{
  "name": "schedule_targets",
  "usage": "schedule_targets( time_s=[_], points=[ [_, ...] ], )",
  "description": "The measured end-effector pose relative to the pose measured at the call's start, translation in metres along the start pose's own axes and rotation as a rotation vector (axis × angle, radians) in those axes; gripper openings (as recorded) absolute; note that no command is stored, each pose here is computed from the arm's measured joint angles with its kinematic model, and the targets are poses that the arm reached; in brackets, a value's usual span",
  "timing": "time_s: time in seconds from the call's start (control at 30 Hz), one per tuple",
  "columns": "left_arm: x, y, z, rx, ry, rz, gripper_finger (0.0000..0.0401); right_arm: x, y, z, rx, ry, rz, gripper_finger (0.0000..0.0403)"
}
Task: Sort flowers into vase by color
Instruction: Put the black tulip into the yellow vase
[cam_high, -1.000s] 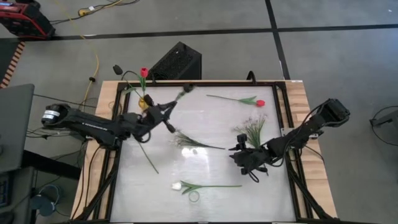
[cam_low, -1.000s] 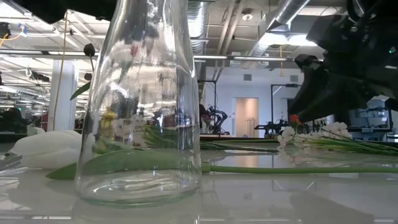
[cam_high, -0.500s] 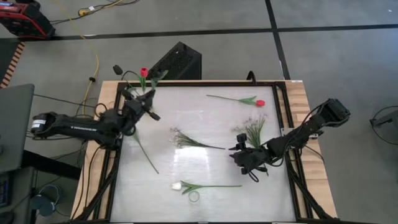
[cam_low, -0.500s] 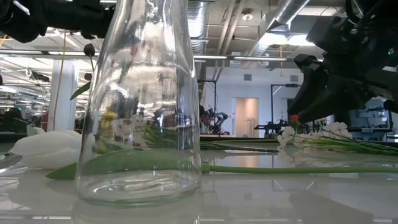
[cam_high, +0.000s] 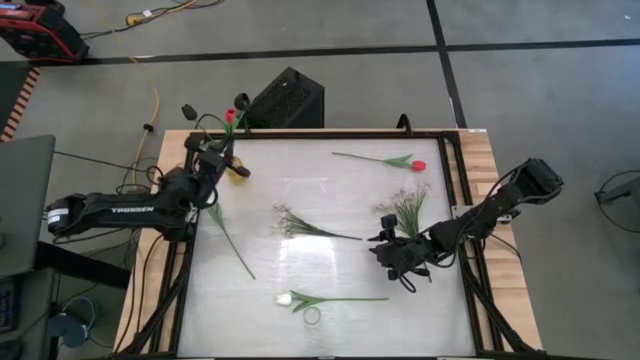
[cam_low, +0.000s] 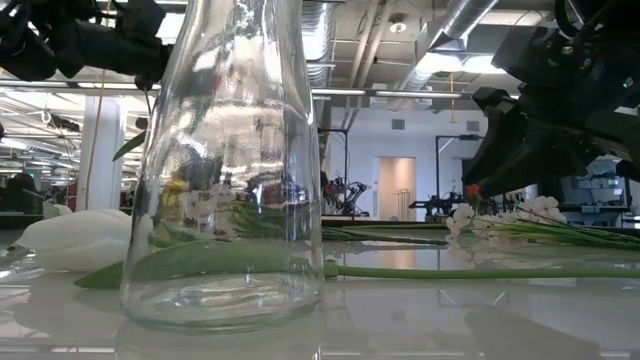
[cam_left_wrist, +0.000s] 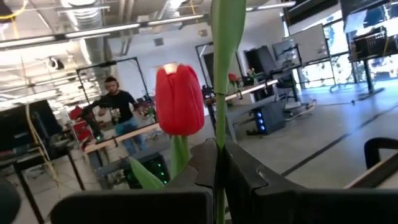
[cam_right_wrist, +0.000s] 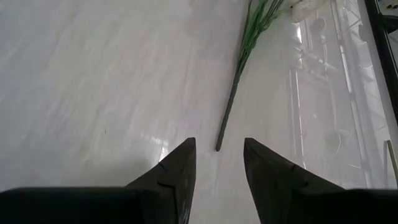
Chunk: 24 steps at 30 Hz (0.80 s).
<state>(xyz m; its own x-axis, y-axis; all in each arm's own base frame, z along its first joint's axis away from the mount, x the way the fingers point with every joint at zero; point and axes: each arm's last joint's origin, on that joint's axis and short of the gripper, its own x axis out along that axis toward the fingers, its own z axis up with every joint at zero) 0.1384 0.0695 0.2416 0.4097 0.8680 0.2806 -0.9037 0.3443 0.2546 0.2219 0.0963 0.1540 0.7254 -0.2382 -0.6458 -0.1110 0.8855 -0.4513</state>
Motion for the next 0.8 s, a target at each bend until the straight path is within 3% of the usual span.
schedule_targets(
  time_s=[0.8],
  points=[
    [0.016,0.013,-0.022,-0.027,0.084,-0.029,0.0000,0.002,-0.004,-0.001,0.007,0.009,-0.011,0.0159]
  ],
)
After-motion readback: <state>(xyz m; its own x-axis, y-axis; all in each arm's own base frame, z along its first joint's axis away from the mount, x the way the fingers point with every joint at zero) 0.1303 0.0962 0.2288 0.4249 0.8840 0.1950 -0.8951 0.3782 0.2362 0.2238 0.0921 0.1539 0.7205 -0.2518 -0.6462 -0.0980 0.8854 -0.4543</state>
